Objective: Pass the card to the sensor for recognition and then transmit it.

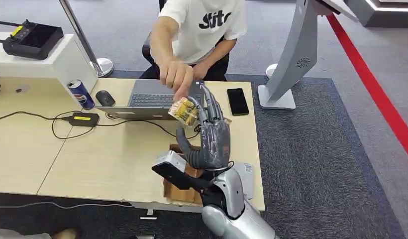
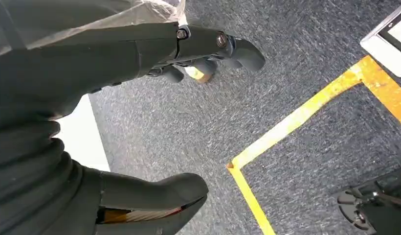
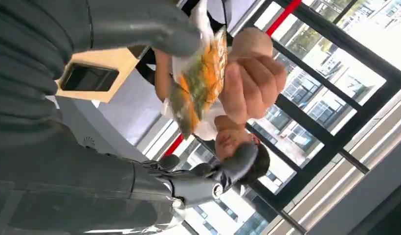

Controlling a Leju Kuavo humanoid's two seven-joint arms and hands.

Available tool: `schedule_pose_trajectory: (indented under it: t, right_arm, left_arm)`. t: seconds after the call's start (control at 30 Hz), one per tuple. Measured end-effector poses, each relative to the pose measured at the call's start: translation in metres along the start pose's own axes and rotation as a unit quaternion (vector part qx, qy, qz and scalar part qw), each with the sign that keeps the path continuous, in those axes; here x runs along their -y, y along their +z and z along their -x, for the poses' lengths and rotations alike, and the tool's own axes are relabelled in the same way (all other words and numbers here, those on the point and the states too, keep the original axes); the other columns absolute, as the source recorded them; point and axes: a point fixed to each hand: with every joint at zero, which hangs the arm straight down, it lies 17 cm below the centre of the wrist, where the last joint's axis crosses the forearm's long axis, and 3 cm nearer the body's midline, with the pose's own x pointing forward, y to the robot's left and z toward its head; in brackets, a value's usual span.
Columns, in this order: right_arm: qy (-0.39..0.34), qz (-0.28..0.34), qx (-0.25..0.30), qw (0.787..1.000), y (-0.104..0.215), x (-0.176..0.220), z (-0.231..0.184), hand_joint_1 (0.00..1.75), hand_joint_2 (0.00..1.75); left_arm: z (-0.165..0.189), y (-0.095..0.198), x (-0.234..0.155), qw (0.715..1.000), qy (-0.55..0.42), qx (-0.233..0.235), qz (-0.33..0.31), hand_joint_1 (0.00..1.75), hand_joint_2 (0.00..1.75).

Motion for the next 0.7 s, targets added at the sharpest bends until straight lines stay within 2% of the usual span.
schedule_pose_trajectory:
  t: [0.7]
  right_arm:
    - [0.007,-0.032,-0.019,0.999,0.011,-0.007,0.012,0.0,1.75]
  left_arm:
    - [0.001,0.0,0.001,1.0,0.002,0.0,0.001,0.0,1.75]
